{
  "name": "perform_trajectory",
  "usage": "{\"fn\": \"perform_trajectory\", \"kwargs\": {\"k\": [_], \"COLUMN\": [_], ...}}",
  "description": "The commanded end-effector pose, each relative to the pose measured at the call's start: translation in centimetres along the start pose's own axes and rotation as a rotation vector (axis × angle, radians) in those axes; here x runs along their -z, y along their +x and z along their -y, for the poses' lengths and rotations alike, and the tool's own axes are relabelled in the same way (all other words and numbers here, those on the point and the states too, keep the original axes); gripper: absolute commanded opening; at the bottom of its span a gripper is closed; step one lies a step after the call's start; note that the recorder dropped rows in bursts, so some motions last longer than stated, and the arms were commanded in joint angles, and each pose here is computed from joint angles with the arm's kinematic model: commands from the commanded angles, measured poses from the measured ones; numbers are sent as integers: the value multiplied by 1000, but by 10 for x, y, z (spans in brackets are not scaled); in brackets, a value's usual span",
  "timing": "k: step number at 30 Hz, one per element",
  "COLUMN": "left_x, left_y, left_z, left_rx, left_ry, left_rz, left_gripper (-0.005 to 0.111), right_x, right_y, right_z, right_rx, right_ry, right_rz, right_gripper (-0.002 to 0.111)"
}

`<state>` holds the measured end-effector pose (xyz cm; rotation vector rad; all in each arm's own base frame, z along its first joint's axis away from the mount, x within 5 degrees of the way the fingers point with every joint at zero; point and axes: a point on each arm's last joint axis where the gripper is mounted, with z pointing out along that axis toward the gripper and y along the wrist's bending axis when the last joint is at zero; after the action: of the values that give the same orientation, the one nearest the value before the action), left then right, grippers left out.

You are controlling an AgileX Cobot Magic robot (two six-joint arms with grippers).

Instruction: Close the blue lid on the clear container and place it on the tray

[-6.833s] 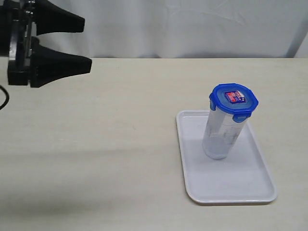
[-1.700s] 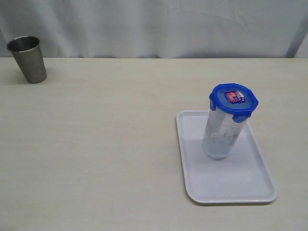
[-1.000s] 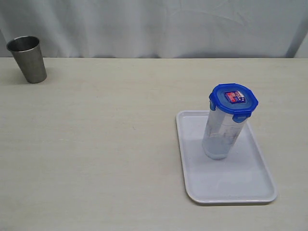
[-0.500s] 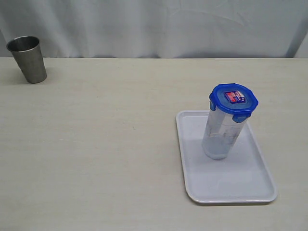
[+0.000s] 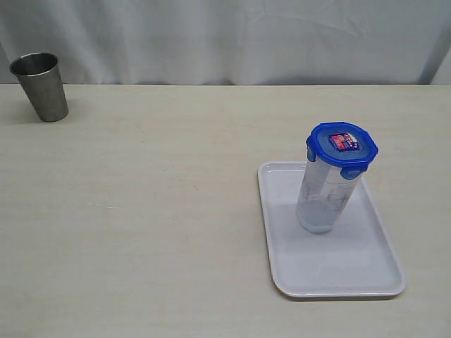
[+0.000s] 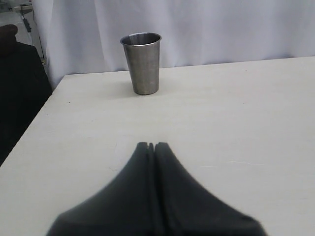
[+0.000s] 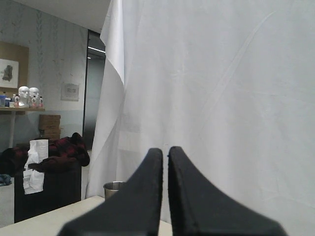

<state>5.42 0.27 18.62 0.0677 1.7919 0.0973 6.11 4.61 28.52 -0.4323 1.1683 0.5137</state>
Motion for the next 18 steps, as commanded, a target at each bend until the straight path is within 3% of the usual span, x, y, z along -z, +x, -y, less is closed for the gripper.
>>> {"fn": "perform_trajectory", "kwargs": {"k": [1, 3, 5, 15, 18], "left_x": [0, 0, 0, 0, 0], "left_y": [0, 0, 0, 0, 0], "left_z": [0, 0, 0, 0, 0], "left_rx": [0, 0, 0, 0, 0], "left_ry": [2, 2, 2, 2, 2], "left_rz": [5, 5, 5, 5, 5], "left_gripper": [0, 0, 0, 0, 0], "right_x": [1, 1, 1, 2, 12], "right_y": [1, 1, 1, 2, 11], "right_z": [0, 0, 0, 1, 6], "right_rx": [34, 189, 257, 196, 110], "right_ry": [2, 1, 2, 20, 88], "right_rz": [-1, -1, -1, 13, 16], "right_gripper": [5, 5, 5, 5, 5]}}
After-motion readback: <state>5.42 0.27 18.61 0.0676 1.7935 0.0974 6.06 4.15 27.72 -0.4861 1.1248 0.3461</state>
